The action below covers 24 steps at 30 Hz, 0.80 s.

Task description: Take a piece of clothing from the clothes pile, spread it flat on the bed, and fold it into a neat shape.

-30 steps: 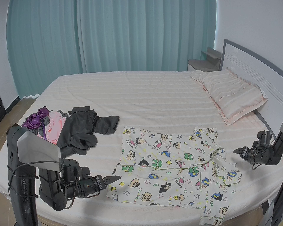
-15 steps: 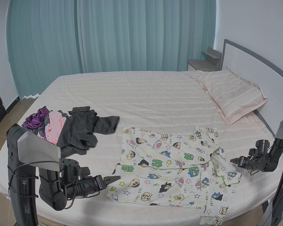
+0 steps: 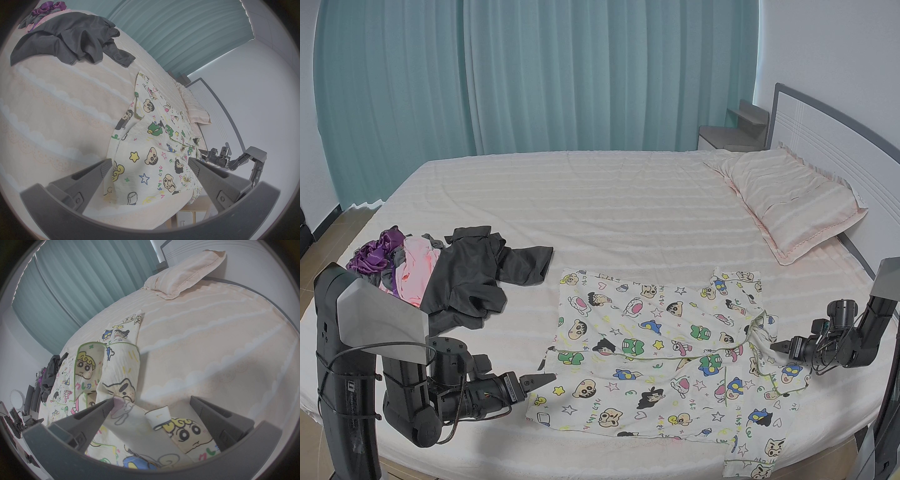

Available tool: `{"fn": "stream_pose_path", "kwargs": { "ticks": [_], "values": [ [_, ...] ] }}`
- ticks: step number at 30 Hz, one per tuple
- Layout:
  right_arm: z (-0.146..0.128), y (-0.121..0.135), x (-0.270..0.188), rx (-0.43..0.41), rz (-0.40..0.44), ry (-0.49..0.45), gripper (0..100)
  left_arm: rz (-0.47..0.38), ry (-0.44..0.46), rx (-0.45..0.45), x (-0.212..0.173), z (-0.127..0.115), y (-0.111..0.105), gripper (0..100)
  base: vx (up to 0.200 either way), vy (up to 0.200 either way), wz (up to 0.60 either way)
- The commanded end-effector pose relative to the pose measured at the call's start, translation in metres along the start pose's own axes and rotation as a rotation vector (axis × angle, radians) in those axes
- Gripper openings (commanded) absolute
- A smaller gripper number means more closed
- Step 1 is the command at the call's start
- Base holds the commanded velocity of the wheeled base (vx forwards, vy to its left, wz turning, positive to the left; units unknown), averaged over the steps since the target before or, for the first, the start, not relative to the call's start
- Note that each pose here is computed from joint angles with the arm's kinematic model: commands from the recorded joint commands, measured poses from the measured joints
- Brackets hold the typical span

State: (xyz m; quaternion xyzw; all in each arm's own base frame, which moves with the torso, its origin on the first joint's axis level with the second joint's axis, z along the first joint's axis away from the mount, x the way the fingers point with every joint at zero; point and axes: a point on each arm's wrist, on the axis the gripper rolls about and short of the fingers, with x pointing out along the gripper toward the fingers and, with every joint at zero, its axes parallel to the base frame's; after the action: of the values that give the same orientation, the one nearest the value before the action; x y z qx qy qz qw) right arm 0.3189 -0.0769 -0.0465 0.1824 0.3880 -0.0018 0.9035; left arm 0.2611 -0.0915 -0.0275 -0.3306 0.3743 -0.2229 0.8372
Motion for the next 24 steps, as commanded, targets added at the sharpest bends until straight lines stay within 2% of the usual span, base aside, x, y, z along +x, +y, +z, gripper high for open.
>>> {"fn": "stream_pose_path", "kwargs": {
  "ticks": [1,3,4,9,16,24],
  "values": [
    [-0.003,0.003,0.003,-0.004,0.009,0.014,100,0.001,0.001,-0.001,0.0,0.0,0.0,100,0.0,0.0,0.0],
    [-0.003,0.004,0.004,-0.005,0.011,0.016,100,0.002,0.002,-0.002,0.0,0.0,0.001,100,0.0,0.0,0.0],
    [-0.004,0.004,0.005,-0.004,0.012,0.018,0,0.002,0.002,-0.002,0.0,0.0,0.001,100,0.0,0.0,0.0],
    [-0.001,0.004,0.005,0.0,0.015,0.004,0,0.002,0.002,-0.002,0.0,0.0,0.001,100,0.0,0.0,0.0],
    [0.016,0.009,-0.008,0.09,0.026,-0.062,0,0.002,0.002,-0.002,0.0,0.0,0.001,100,0.0,0.0,0.0],
    [0.03,0.009,-0.025,0.09,0.012,-0.132,0,0.002,0.002,-0.002,0.0,0.0,0.001,100,0.0,0.0,0.0]
  ]
}}
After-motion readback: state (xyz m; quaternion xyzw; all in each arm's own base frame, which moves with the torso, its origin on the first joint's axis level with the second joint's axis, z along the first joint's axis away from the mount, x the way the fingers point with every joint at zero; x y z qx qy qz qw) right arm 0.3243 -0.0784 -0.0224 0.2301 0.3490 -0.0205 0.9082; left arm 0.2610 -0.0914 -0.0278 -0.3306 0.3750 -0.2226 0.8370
